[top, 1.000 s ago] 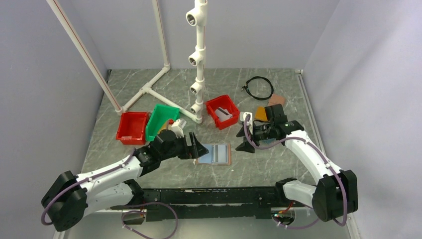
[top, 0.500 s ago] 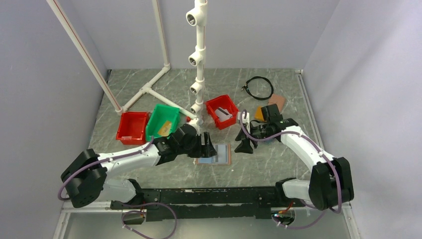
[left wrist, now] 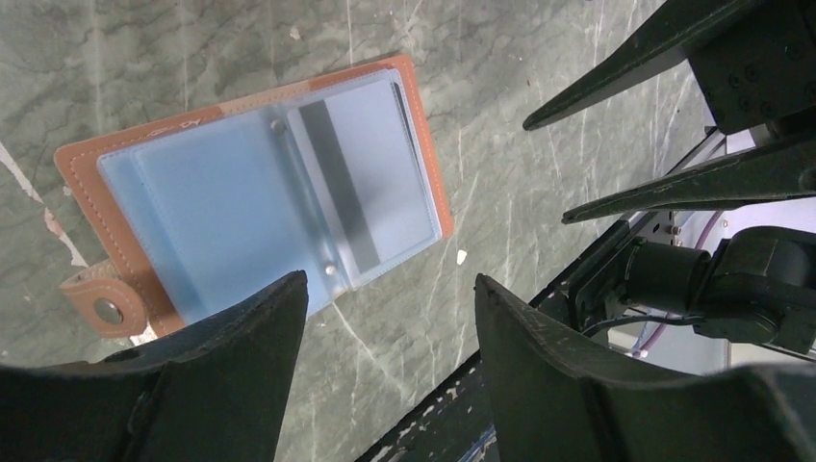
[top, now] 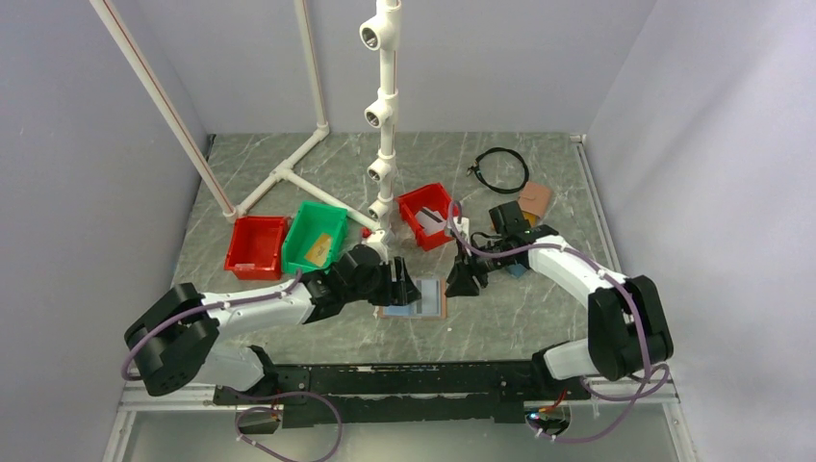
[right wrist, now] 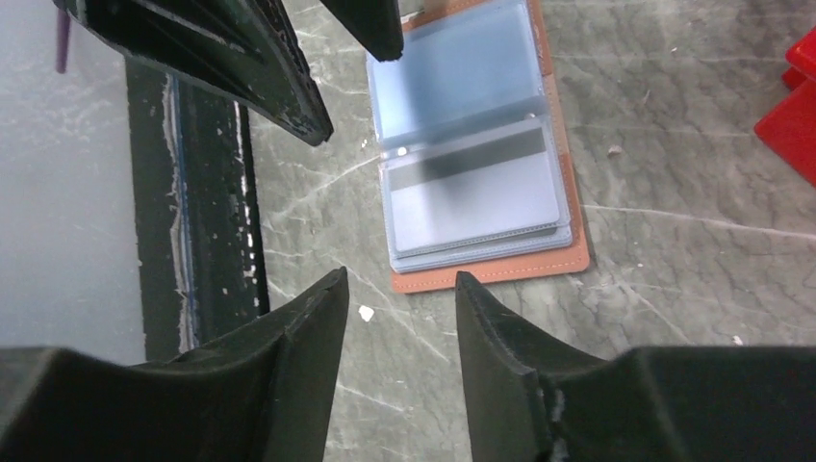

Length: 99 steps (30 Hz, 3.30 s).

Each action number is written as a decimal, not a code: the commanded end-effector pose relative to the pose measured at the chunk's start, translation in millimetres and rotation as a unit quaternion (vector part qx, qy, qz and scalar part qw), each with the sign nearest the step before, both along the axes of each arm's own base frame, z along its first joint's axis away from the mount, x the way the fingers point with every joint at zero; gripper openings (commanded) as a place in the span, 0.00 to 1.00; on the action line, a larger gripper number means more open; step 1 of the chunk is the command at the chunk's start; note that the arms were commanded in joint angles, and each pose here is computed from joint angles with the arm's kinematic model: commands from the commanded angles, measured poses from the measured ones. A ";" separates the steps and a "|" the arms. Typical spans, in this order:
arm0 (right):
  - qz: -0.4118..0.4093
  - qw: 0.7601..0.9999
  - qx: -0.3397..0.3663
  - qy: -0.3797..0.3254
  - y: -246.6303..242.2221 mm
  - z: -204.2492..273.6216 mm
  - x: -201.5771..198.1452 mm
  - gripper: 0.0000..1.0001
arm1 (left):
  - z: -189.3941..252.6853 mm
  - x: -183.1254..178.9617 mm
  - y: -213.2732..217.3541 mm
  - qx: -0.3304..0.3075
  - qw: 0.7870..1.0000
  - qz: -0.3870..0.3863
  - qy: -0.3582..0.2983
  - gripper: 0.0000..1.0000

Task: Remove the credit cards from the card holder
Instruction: Place the credit card in the storage box, then remove the credit card from the card holder.

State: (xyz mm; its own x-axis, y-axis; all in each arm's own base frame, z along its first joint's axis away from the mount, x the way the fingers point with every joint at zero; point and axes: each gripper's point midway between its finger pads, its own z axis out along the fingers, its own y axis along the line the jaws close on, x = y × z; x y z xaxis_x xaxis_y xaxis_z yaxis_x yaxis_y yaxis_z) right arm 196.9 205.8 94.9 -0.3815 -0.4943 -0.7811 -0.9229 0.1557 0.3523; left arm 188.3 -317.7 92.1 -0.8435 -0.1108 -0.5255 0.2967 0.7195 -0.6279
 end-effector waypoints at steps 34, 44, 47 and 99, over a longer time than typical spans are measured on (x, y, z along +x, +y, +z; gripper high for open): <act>-0.227 0.943 -0.001 0.245 20.0 -27.1 35.7 0.34 | -28.6 17.0 -18.8 -0.015 0.999 0.040 0.024 0.52; -0.240 0.935 -0.028 0.260 22.1 -40.6 33.8 0.34 | -29.6 16.3 -24.4 -0.020 0.999 0.030 0.029 0.53; -0.239 0.935 -0.030 0.258 23.1 -41.3 33.6 0.34 | -28.8 15.9 -27.1 -0.027 0.999 0.026 0.029 0.53; -0.175 0.928 0.020 0.329 49.8 -19.4 13.4 0.32 | -34.5 4.0 -40.9 -0.063 0.997 -0.019 0.035 0.61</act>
